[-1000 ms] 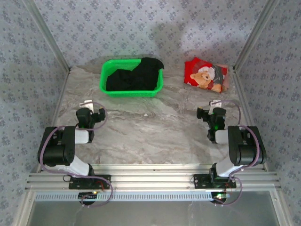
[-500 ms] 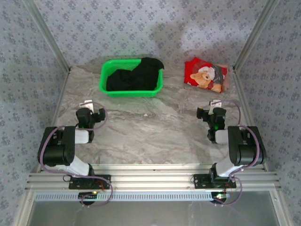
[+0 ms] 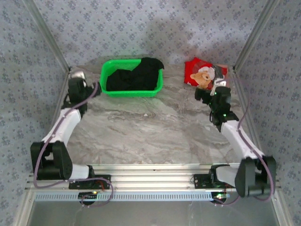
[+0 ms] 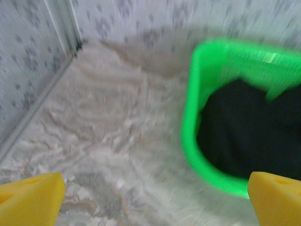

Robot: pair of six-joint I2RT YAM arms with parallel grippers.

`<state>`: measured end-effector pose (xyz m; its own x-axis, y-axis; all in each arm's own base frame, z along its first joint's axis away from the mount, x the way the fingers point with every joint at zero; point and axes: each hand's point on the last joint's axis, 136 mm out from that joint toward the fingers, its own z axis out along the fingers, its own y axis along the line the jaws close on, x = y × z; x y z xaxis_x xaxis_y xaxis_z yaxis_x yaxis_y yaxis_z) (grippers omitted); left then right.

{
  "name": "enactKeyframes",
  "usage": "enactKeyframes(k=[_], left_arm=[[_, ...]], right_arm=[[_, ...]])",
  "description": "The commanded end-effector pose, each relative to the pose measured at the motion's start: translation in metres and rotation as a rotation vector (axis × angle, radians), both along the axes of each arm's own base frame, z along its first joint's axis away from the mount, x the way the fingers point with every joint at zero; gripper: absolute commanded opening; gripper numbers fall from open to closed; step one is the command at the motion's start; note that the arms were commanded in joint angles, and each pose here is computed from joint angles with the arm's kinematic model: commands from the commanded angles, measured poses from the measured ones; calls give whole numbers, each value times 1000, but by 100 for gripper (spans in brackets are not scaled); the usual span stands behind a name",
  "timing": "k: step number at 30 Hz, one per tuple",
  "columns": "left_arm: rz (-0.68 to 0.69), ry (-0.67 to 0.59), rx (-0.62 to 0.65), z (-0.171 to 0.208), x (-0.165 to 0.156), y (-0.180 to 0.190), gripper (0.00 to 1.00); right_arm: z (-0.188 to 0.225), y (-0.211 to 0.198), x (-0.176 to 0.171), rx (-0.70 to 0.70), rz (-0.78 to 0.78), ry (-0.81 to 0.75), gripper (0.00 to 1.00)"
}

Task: Fold and stack the t-shirts

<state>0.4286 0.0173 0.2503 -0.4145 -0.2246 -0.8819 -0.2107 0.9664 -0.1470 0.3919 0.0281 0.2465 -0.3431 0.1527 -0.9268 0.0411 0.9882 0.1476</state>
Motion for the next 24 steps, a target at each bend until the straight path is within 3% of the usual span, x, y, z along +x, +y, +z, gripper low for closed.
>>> enactKeyframes(k=[1,4,7,12,16,21,24], left_arm=[[53,271,-128,-22,-44,-4,100],[-4,325,-220,-12,-23,-14,100],[-39,441,-323,-31,7,-18,100],[-57,516,-347,-61,59,-13,98],[-65,562,-353,-85,84,-13,85],[-35,617,-336,-119,93,-10,74],[-62,635,-346,-130,92,-19,58]], right_arm=[[-30,20,-32,130,-3,250,100],[-16,54,-25,201,85,323,100],[-1,96,-16,211,176,385,100],[5,176,-10,239,367,453,100],[-4,225,-6,230,459,538,100],[-21,268,8,230,488,633,100],[-26,288,23,250,503,634,100]])
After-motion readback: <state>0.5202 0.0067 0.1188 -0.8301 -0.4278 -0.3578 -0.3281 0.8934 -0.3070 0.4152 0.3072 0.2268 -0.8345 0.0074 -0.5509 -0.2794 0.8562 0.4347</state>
